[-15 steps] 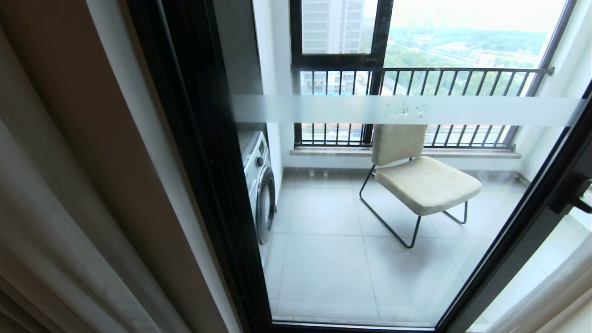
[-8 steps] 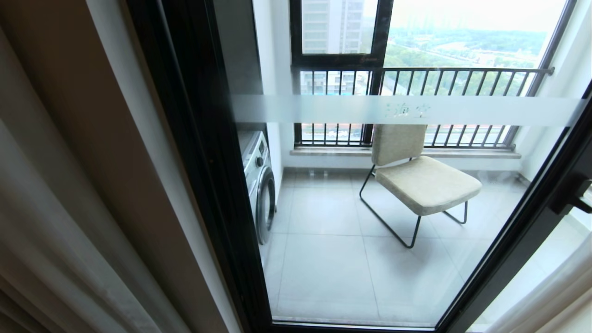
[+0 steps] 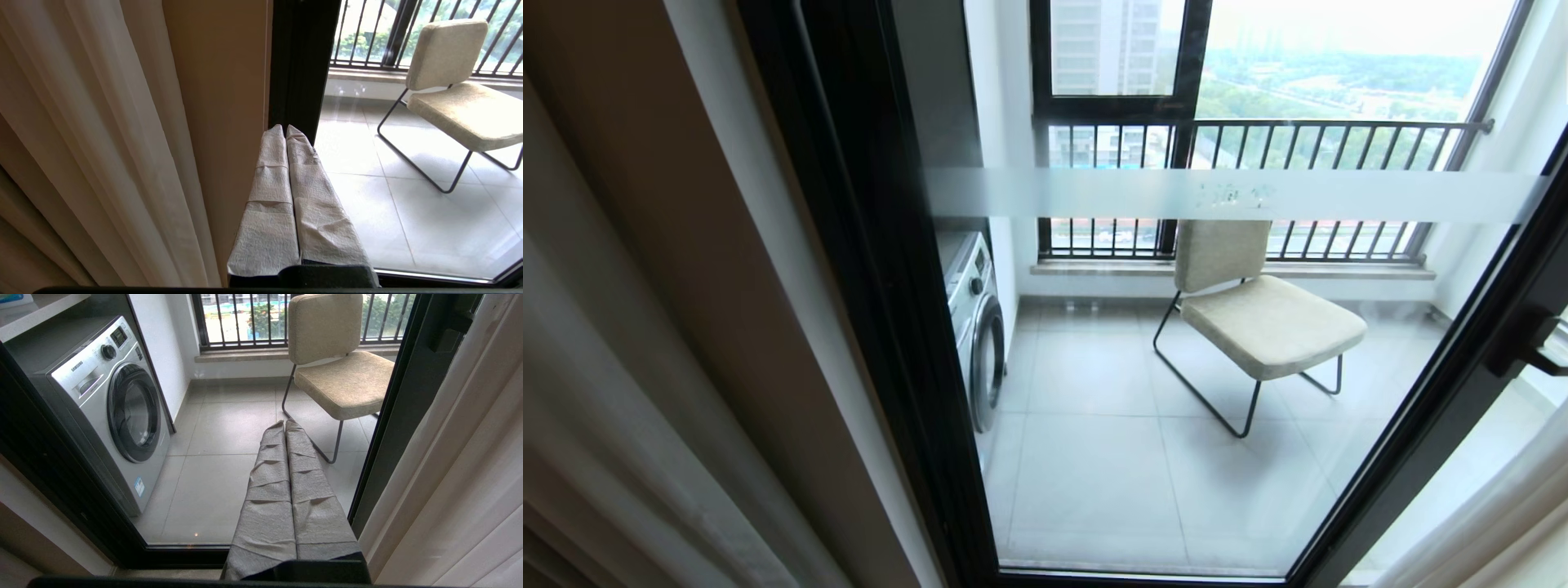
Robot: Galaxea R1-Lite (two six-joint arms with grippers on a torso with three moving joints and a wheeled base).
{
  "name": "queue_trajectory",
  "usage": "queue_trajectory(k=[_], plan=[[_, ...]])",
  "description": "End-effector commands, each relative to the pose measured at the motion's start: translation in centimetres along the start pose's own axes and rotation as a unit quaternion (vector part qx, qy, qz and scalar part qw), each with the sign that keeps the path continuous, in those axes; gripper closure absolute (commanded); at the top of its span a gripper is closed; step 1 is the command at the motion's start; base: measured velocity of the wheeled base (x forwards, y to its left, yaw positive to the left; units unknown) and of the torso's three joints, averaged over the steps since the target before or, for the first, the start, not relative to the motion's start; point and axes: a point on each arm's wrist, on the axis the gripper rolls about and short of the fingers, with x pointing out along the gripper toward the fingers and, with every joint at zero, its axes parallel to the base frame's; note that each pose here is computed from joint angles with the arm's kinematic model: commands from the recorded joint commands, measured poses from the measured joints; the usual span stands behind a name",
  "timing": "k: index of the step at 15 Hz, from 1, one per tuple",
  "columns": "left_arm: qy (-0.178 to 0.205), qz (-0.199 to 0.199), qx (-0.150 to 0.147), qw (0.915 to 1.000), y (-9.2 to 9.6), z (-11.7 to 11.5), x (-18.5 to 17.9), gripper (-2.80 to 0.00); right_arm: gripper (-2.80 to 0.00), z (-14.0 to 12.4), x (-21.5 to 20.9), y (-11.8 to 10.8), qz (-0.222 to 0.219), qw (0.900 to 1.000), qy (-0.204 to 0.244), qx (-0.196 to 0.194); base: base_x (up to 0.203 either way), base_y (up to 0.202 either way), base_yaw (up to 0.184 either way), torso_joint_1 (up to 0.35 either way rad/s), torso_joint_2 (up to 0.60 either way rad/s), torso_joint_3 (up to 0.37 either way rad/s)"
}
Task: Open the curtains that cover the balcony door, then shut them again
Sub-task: Pull the inner curtains open on both sides
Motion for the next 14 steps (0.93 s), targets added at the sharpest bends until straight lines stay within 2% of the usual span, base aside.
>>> queue_trajectory(k=[1, 14], plan=[[-0.002, 0.001, 0.0, 1.0, 0.0, 0.02, -0.01, 0.0, 0.0, 0.0, 0.0, 0.0, 0.0, 1.0, 0.0, 0.0, 0.0, -0.144, 0.014, 0.0, 0.0, 0.0], [-0.002, 0.001, 0.0, 1.0, 0.0, 0.03, -0.01, 0.0, 0.0, 0.0, 0.0, 0.0, 0.0, 1.0, 0.0, 0.0, 0.0, -0.19, 0.001, 0.002, 0.0, 0.001]])
